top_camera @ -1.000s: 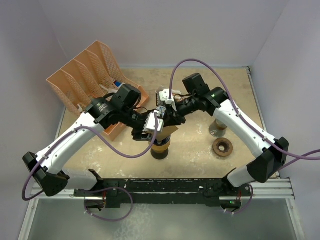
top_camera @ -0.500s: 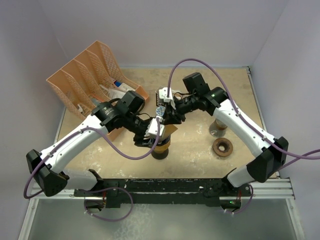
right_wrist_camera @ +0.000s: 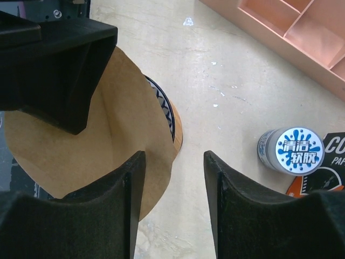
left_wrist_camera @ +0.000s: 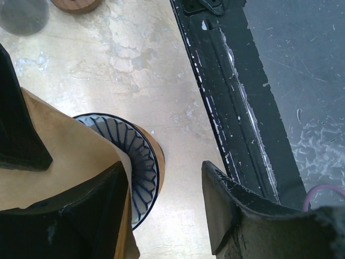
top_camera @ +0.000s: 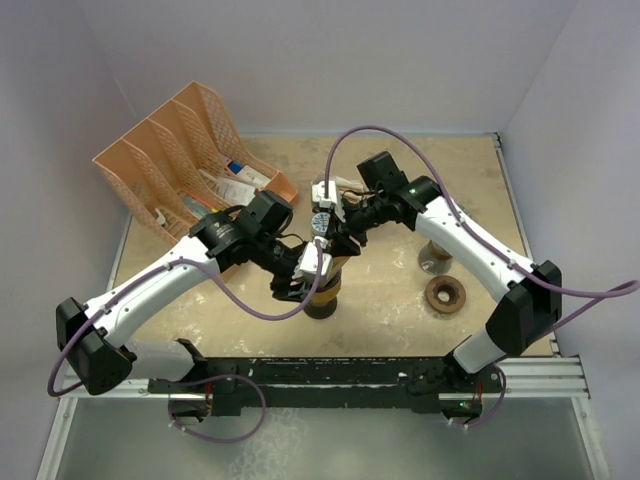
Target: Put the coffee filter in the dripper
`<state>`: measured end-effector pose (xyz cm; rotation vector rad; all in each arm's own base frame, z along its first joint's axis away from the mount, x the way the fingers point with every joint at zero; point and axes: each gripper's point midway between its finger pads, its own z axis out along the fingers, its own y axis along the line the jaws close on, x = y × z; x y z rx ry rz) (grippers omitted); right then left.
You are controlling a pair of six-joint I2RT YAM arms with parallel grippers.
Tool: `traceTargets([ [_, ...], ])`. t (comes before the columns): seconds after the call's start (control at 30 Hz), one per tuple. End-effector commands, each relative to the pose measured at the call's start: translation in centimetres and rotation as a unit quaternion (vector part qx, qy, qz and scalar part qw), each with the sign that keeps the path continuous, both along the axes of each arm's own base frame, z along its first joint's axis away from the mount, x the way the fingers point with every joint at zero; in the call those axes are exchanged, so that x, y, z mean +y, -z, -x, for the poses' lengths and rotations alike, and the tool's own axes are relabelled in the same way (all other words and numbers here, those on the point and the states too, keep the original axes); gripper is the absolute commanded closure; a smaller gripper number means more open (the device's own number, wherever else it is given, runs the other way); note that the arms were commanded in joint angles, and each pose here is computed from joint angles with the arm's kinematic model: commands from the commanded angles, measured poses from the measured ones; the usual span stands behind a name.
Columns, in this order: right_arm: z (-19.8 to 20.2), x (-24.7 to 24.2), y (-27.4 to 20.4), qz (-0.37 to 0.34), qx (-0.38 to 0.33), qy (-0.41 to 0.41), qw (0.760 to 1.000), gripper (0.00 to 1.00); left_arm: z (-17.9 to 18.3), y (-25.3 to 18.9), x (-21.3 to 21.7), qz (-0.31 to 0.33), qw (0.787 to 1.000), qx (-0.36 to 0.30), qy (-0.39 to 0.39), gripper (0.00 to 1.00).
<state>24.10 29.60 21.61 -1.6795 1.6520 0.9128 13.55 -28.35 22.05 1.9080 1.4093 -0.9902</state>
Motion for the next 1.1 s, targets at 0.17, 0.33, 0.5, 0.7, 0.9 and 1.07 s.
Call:
traceTargets([
  [0.17, 0.1, -0.1, -0.1, -0.008, -0.007, -0.002, 1.000, 0.44, 1.0, -0.4, -0.8, 0.036, 0.999, 0.011, 0.010, 0.44],
  [0.33, 0.2, -0.2, 0.4, -0.004, -0.003, -0.005, 1.000, 0.42, 0.8, 0.0, -1.1, 0.039, 0.999, 0.018, 0.005, 0.44],
  [0.5, 0.2, -0.2, 0.6, -0.003, -0.004, -0.003, 1.000, 0.41, 0.7, 0.6, -1.1, 0.035, 0.999, 0.019, 0.001, 0.44],
  [0.7, 0.1, -0.1, 0.9, 0.000, 0.001, 0.004, 1.000, 0.39, 0.5, 1.3, -1.1, 0.029, 0.999, 0.018, -0.003, 0.44],
  [0.9, 0.1, 0.1, 1.2, 0.002, 0.001, 0.009, 1.000, 0.38, 0.3, 1.9, -1.2, 0.021, 1.000, 0.017, -0.004, 0.44],
  [1.07, 0.1, 0.1, 1.7, 0.007, 0.003, 0.014, 1.000, 0.36, 0.2, 2.1, -1.2, 0.015, 1.000, 0.014, -0.003, 0.44],
])
